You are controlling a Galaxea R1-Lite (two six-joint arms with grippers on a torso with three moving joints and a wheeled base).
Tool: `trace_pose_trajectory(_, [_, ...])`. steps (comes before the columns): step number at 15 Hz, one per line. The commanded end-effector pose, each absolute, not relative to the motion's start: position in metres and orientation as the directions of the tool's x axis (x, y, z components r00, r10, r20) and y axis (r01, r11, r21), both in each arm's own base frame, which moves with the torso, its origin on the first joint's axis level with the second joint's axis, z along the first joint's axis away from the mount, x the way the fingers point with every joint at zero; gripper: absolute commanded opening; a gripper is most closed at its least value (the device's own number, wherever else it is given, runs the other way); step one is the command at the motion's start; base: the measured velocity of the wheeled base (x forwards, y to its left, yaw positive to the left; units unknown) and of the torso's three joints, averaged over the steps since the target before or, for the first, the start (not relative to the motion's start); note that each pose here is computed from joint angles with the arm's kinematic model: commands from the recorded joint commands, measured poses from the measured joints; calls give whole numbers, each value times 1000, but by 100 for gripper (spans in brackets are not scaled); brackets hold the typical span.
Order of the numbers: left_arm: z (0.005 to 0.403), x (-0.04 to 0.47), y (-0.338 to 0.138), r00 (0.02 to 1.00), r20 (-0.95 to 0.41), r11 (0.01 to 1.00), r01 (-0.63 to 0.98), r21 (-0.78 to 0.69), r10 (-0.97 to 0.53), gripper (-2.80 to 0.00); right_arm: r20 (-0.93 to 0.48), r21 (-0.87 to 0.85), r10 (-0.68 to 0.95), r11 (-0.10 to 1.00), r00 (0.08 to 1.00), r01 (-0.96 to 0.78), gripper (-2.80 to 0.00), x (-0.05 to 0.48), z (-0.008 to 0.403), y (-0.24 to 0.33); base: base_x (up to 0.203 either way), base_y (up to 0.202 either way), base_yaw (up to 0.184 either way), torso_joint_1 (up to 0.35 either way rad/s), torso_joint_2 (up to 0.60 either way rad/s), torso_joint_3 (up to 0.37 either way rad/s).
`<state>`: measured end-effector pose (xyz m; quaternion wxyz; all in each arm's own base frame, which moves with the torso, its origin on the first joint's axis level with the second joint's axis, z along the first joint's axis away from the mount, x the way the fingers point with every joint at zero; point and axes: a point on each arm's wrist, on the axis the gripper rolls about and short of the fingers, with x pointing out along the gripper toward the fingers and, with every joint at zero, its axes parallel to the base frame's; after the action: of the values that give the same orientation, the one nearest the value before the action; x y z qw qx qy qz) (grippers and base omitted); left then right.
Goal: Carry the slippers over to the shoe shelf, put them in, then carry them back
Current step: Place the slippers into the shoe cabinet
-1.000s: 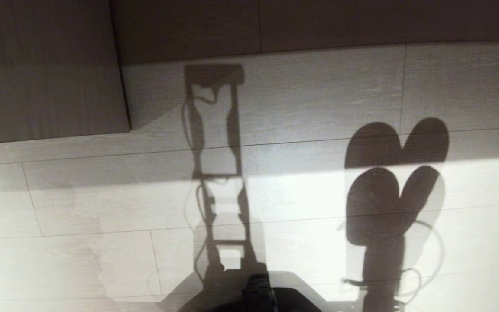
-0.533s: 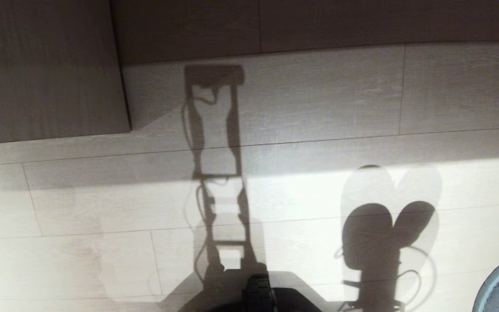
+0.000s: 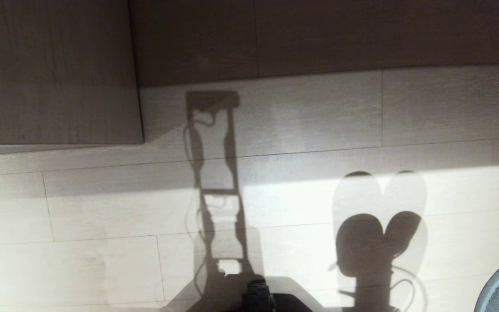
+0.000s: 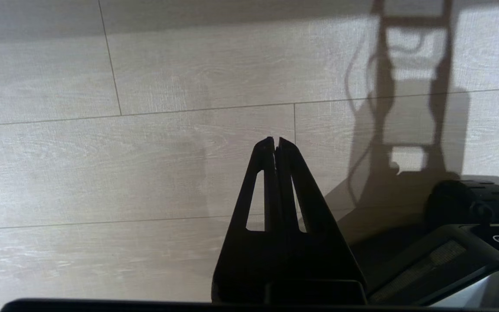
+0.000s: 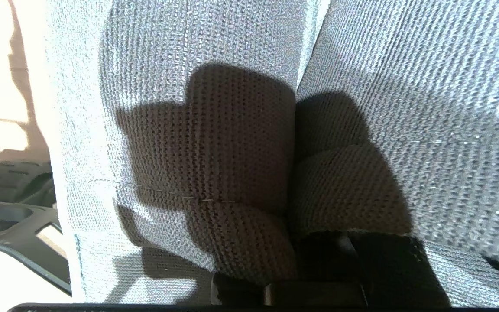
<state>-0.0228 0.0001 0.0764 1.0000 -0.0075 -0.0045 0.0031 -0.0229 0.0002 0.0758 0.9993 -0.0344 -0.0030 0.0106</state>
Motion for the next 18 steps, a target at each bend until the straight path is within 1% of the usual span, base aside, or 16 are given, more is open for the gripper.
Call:
trace_pose_trajectory(1, [76,-23,0,1000,8,1000,-7,-15,7,-280,0,-69,23,997,1000,-23,-280,-23,76,0,0,0,0,2,2,202])
trace_pose_trajectory(7, [76,-23,0,1000,9,1000,-6,-17,6,-280,0,-24,18,1000,1000,-18,-280,-23,76,0,0,0,0,1,3,206])
trace_pose_trajectory(18, [76,-23,0,1000,8,1000,-6,-18,6,-280,0,-21,17,1000,1000,-17,-280,-23,76,0,0,0,0,2,1,205])
